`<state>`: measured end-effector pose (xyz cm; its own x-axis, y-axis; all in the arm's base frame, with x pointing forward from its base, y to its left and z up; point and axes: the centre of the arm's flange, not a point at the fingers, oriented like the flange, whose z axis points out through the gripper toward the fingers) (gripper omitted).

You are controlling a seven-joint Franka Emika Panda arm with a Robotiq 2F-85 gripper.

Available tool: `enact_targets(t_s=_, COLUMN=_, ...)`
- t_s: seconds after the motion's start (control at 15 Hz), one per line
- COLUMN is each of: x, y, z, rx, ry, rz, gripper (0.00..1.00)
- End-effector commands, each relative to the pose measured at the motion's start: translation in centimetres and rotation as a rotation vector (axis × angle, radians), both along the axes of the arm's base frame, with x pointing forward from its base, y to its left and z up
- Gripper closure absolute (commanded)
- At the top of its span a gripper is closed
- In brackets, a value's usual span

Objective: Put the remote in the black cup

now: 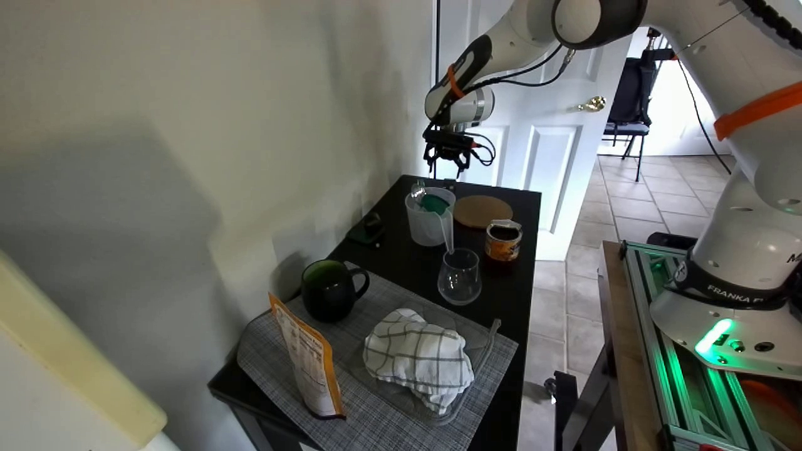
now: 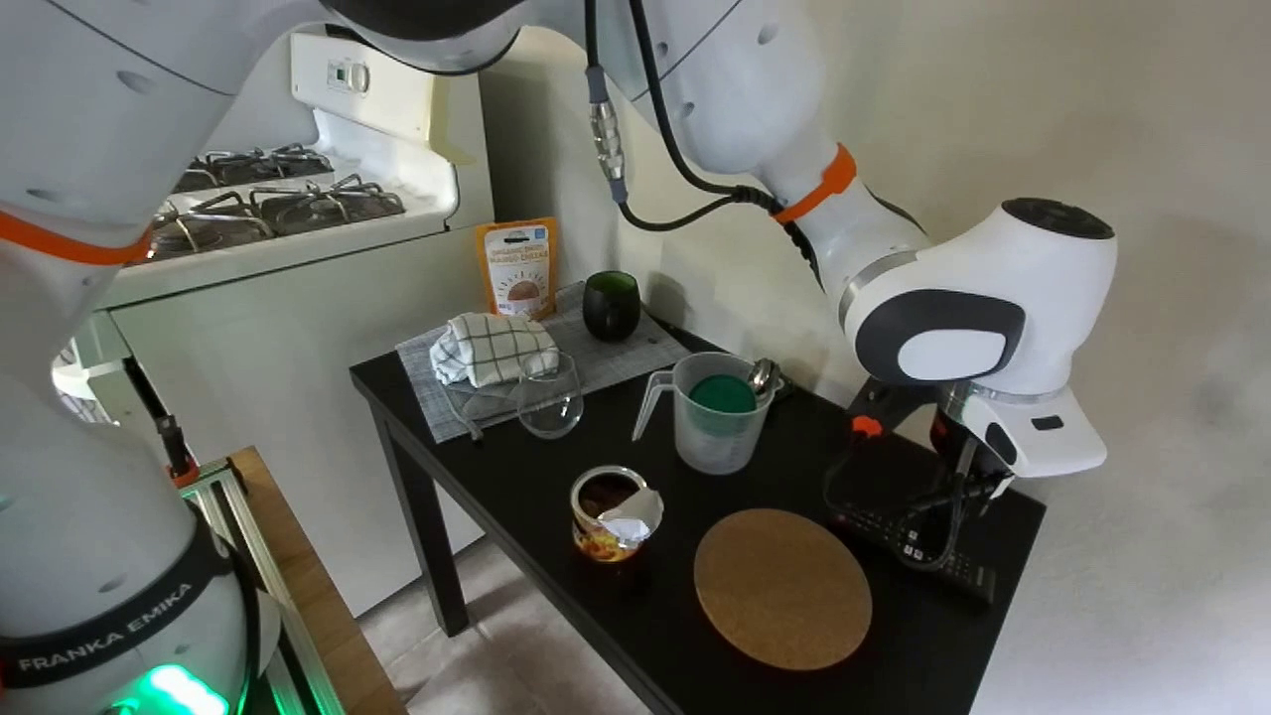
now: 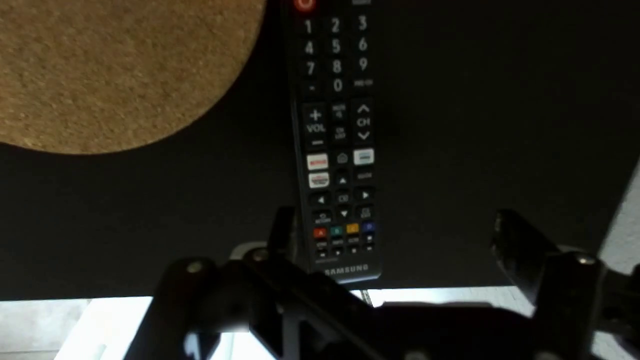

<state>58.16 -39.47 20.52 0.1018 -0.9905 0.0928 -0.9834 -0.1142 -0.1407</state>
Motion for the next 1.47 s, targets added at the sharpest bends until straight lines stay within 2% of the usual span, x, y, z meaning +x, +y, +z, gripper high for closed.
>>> enact_targets(t_s=0.0, x=0.9, y=-1.5, z=-2.2, rx=-0.071, ry=-0.014, rz=-0.054, gripper=0.00)
enact_targets(t_s=0.2, x=0.3, y=-2.1, z=-3.5, rx=-0.090, ry=0.035, rz=-0.063, gripper=0.00)
enact_targets(t_s=0.6, x=1.4, y=-2.6, z=-5.2, rx=-0.070, ry=0.039, rz=-0.049, gripper=0.00)
enact_targets(t_s=1.0, x=2.1, y=-2.5, z=-5.6, rx=-0.024, ry=0.167, rz=-0.017, gripper=0.00)
enact_targets(t_s=1.4, x=3.6, y=-3.2, z=-4.9, rx=-0.018, ry=0.158, rz=-0.024, gripper=0.00)
